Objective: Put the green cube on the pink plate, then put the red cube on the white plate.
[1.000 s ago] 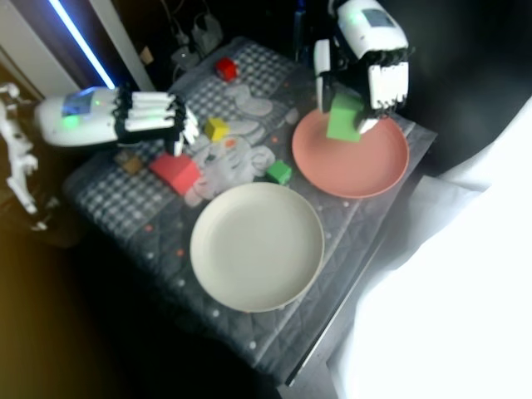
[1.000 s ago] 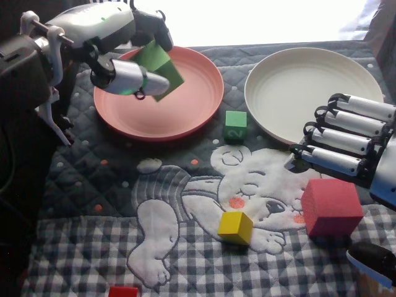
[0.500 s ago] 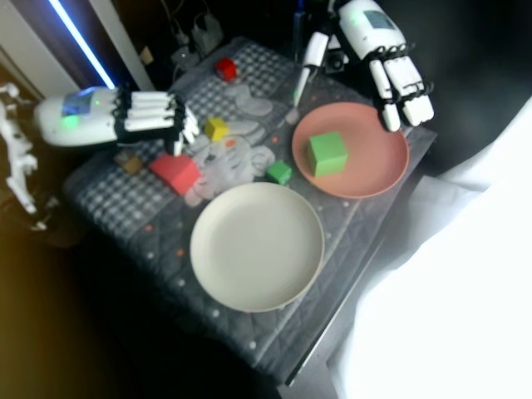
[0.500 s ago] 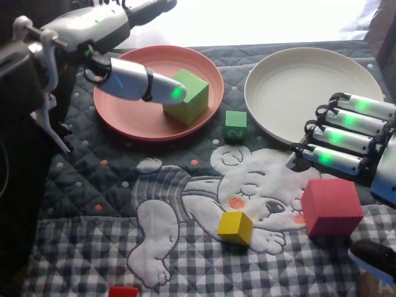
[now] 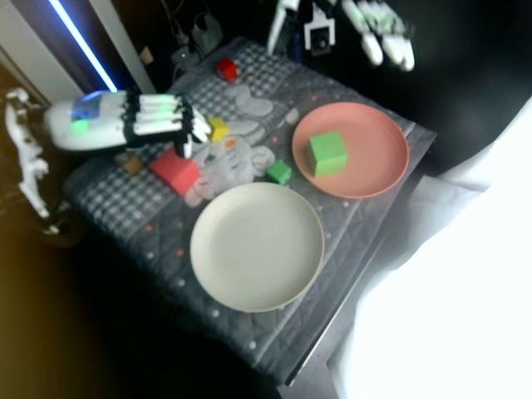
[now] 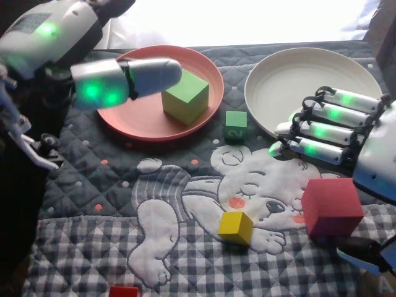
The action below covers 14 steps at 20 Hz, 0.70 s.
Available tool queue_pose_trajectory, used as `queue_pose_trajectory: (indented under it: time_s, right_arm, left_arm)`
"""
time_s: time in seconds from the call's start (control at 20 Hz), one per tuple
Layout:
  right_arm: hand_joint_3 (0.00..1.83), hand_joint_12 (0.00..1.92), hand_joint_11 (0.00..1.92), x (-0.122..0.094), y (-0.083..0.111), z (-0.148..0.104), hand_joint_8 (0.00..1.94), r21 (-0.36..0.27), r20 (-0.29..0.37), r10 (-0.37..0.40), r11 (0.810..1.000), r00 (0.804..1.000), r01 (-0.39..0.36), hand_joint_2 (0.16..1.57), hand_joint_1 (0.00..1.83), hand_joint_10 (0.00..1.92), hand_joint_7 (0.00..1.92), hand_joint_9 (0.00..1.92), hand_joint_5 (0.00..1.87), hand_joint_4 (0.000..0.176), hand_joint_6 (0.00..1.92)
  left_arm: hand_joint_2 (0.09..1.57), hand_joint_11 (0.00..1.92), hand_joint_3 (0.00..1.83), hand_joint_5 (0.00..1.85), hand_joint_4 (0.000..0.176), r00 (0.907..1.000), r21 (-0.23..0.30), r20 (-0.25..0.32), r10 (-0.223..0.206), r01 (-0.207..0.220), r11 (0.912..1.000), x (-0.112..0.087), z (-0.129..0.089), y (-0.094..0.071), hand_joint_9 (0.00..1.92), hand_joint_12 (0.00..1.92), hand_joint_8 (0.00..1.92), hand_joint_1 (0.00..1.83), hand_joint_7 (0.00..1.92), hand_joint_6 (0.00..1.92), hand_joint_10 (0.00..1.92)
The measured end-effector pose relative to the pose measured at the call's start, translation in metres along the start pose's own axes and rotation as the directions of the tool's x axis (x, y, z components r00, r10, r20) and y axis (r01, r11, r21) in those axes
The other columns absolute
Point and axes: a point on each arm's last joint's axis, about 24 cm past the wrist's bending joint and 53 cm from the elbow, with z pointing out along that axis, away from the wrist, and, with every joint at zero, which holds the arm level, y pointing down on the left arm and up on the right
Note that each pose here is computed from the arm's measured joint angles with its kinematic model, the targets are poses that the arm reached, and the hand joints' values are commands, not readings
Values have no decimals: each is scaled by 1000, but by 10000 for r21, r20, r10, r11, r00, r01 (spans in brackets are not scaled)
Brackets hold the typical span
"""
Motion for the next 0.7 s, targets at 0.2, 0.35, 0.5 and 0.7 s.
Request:
queue_pose_trajectory:
  time_s: [0.2,0.35,0.5,0.7]
  right_arm:
    - [690,1399,0,19,-7,5,25,211,-642,79,9998,9979,-66,406,850,528,183,46,212,0,280]
    - [518,1477,0,28,-12,9,12,304,-872,224,9993,9959,-198,548,831,526,231,119,330,0,188]
    - [273,1465,0,35,-15,11,6,409,-1102,292,9989,9935,-248,758,823,411,287,188,423,0,71]
    - [27,1538,261,38,-18,13,66,478,-1198,374,9984,9921,-319,984,1281,486,651,543,782,0,80]
  left_arm:
    - [1059,0,0,143,41,9999,503,146,10,-17,9987,0,-12,-11,79,660,3,323,107,2,10]
    - [1089,0,6,167,46,9998,681,213,66,-81,9976,-2,-16,-14,132,981,9,343,186,3,23]
    - [1102,0,3,171,60,9999,829,135,73,-84,9965,2,-18,-17,143,1004,3,373,191,1,19]
    - [1116,0,1,190,74,9999,902,80,132,-138,9958,4,-19,-19,184,1091,4,381,218,3,24]
